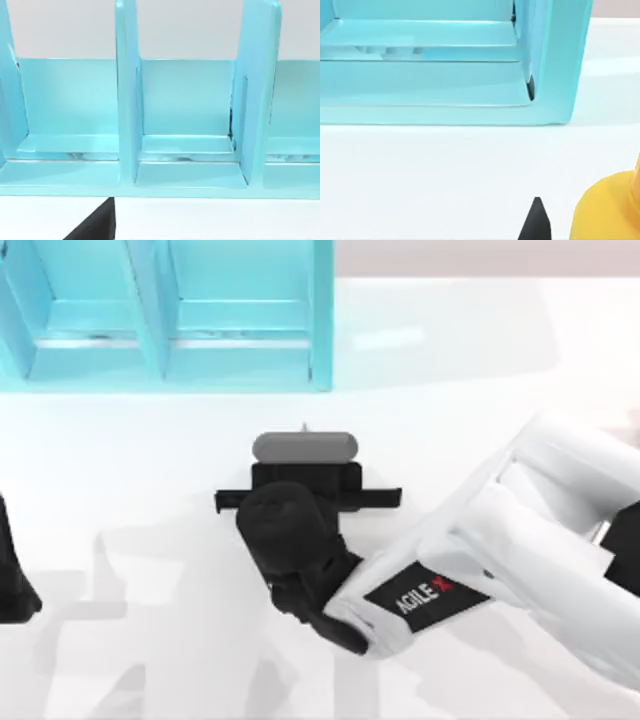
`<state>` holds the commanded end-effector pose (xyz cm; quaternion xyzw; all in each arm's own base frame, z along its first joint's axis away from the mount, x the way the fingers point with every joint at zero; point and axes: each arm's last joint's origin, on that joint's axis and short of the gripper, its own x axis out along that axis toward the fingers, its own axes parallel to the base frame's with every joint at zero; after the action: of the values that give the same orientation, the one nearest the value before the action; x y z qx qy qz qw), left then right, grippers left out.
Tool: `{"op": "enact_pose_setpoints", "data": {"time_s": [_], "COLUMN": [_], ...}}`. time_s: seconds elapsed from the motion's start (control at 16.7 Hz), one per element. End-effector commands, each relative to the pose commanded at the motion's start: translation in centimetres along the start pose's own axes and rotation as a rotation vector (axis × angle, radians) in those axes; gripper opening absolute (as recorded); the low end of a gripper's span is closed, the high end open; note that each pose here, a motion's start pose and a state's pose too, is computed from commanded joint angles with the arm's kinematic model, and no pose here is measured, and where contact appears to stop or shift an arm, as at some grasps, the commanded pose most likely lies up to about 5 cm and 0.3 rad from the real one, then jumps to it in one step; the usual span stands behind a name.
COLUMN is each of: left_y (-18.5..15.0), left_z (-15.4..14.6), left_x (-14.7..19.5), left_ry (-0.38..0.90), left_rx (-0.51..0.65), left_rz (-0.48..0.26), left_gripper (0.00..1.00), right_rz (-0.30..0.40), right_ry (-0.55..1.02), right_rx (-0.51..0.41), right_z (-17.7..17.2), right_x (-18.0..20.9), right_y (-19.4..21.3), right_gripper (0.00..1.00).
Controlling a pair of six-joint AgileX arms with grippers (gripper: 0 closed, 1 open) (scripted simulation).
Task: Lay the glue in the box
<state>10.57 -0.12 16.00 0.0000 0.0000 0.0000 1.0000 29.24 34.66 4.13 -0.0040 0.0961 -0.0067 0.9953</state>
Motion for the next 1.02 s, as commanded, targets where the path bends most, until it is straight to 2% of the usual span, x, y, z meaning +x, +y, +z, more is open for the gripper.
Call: {"op": "enact_pose_setpoints", "data": {"time_s": [0.42,0.84,1.02], "left_y": [0.0,0.0,0.0], "left_z": [0.0,0.0,0.0], "left_x": [0.0,0.0,0.0], "left_ry": [0.000,0.000,0.000], "left_rx": [0.000,0.000,0.000], "left_rz": [0.000,0.000,0.000], "left_gripper": [1.00,1.00,1.00], "right_rz": [0.002,0.003,0.005], "right_ry": [0.005,0.007,0.028], "right_rx": [-0.006,-0.010,-0.072], "right_z": [7.0,7.7,9.6], "right_x": [-1.6,-1.5,0.4], "right_y": [-0.2,-0.3,-1.5], "right_gripper": [0.00,0.00,0.00]}}
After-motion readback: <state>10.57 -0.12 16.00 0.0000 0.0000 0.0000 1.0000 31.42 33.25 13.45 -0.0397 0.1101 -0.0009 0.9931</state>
